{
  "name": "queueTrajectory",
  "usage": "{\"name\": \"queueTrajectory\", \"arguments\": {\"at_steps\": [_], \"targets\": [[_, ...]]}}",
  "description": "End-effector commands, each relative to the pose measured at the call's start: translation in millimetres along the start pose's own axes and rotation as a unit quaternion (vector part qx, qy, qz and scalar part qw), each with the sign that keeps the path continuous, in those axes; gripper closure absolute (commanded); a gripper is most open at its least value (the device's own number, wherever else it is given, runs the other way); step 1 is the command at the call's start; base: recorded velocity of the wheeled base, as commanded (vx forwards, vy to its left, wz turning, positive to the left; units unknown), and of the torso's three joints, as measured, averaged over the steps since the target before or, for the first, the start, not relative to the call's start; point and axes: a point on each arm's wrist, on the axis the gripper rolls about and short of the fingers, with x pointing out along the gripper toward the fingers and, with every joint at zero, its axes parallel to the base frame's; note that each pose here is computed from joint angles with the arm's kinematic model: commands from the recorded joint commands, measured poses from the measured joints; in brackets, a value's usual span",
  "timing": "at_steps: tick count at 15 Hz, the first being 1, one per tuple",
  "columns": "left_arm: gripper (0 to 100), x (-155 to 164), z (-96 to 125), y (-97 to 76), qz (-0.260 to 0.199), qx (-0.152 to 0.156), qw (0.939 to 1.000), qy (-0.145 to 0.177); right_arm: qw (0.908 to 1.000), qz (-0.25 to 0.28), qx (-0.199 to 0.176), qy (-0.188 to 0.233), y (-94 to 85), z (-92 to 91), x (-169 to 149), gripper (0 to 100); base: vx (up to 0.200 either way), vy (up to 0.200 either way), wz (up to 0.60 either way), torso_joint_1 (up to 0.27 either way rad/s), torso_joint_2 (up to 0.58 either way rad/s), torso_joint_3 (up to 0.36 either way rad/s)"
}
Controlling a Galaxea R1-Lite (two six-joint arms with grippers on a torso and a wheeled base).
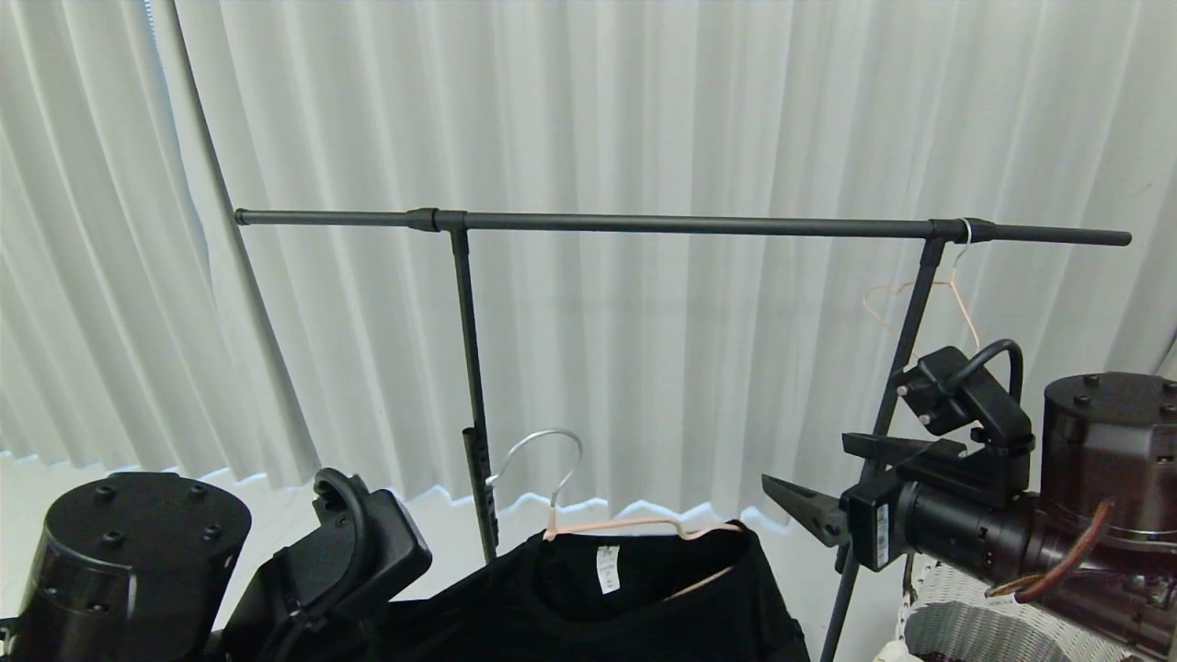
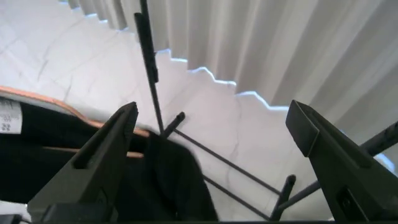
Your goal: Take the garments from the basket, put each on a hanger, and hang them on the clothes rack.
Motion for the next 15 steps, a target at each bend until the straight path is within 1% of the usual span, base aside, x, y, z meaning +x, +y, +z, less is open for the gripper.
{"name": "queueTrajectory", "arguments": {"at_steps": [1, 2, 4, 6, 7, 8, 9, 11, 13, 14, 15], "targets": [[100, 2.2, -1.0, -0.2, -0.001, 0.000, 1.0000, 0.003, 0.9999, 0.008, -0.011, -0.006, -0.9, 2.5, -3.0, 0, 0.000, 0.000, 0.00, 0.000, 0.00, 0.000], [100, 2.1, -0.5, -0.1, -0.001, -0.001, 1.0000, 0.002, 0.9998, 0.011, -0.014, -0.006, -1.7, 2.9, -3.2, 0, 0.000, 0.000, 0.00, 0.000, 0.00, 0.000], [100, 1.1, 0.7, -0.4, 0.000, -0.001, 0.9999, -0.011, 0.9986, 0.035, -0.039, 0.001, -1.4, 3.3, -8.2, 0, 0.000, 0.000, 0.00, 0.000, 0.00, 0.000], [100, 1.2, -1.9, -1.9, -0.013, 0.000, 0.9996, -0.026, 0.9929, 0.090, -0.074, 0.023, 0.9, 5.8, -20.2, 0, 0.000, 0.000, 0.00, 0.000, 0.00, 0.000], [100, 0.0, -1.8, -2.6, -0.026, 0.004, 0.9987, -0.044, 0.9864, 0.127, -0.096, 0.041, 2.7, 8.3, -27.7, 0, 0.000, 0.000, 0.00, 0.000, 0.00, 0.000], [100, -2.7, -0.6, -3.4, -0.045, 0.008, 0.9971, -0.061, 0.9786, 0.157, -0.120, 0.058, 4.7, 11.0, -32.5, 0, 0.000, 0.000, 0.00, 0.000, 0.00, 0.000], [100, -3.5, -0.1, -4.5, -0.059, 0.016, 0.9958, -0.068, 0.9683, 0.189, -0.146, 0.073, 7.8, 14.6, -34.1, 0, 0.000, 0.000, 0.00, 0.000, 0.00, 0.000], [100, -3.3, -0.8, -5.3, -0.065, 0.059, 0.9936, -0.071, 0.9439, 0.248, -0.193, 0.100, 18.3, 25.5, -29.4, 0, 0.000, 0.000, 0.00, 0.000, 0.00, 0.000], [100, -2.7, 1.1, -8.1, -0.080, 0.079, 0.9907, -0.077, 0.9226, 0.289, -0.220, 0.128, 32.7, 32.4, -18.0, 0, 0.000, 0.000, 0.00, 0.000, 0.00, 0.000], [100, -2.8, 1.8, -9.2, -0.082, 0.082, 0.9902, -0.078, 0.9163, 0.301, -0.226, 0.138, 37.9, 33.1, -13.7, 0, 0.000, 0.000, 0.00, 0.000, 0.00, 0.000], [100, -3.6, 2.8, -11.5, -0.088, 0.086, 0.9890, -0.082, 0.9059, 0.318, -0.232, 0.157, 49.3, 29.9, -2.4, 0, 0.000, 0.000, 0.00, 0.000, 0.00, 0.000]]}}
